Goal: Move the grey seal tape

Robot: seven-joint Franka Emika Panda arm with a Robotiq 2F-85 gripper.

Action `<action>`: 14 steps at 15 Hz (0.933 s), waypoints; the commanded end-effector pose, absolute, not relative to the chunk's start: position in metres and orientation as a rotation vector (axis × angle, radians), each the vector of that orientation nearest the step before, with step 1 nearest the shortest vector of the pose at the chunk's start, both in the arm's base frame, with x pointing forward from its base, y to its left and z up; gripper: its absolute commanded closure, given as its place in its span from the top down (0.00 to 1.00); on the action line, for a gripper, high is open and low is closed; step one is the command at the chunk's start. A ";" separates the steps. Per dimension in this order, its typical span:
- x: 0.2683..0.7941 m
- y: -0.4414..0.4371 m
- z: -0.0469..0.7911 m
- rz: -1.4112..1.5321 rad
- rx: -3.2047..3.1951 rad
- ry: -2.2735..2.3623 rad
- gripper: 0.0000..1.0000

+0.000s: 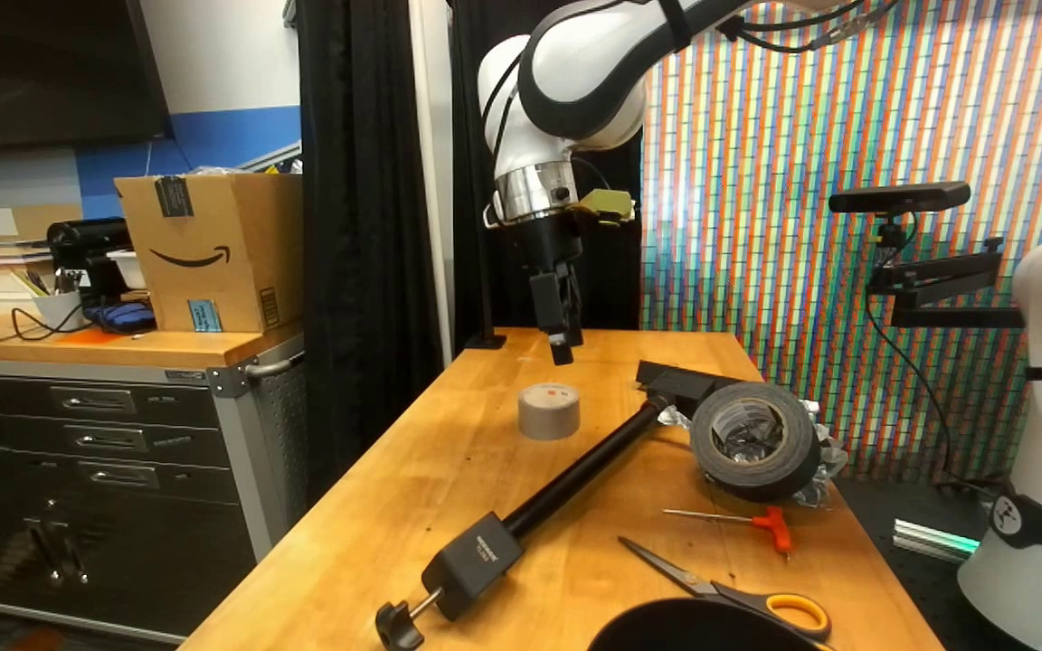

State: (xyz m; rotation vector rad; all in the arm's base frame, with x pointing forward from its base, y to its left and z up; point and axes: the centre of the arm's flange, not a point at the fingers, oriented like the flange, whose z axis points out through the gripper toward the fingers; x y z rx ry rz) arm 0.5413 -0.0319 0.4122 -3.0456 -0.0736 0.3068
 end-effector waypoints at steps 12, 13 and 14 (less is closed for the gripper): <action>0.580 -0.095 0.383 0.358 -3.028 -0.160 1.00; 0.584 -0.096 0.379 0.374 -3.037 -0.165 1.00; 0.588 -0.095 0.373 0.391 -3.037 -0.174 1.00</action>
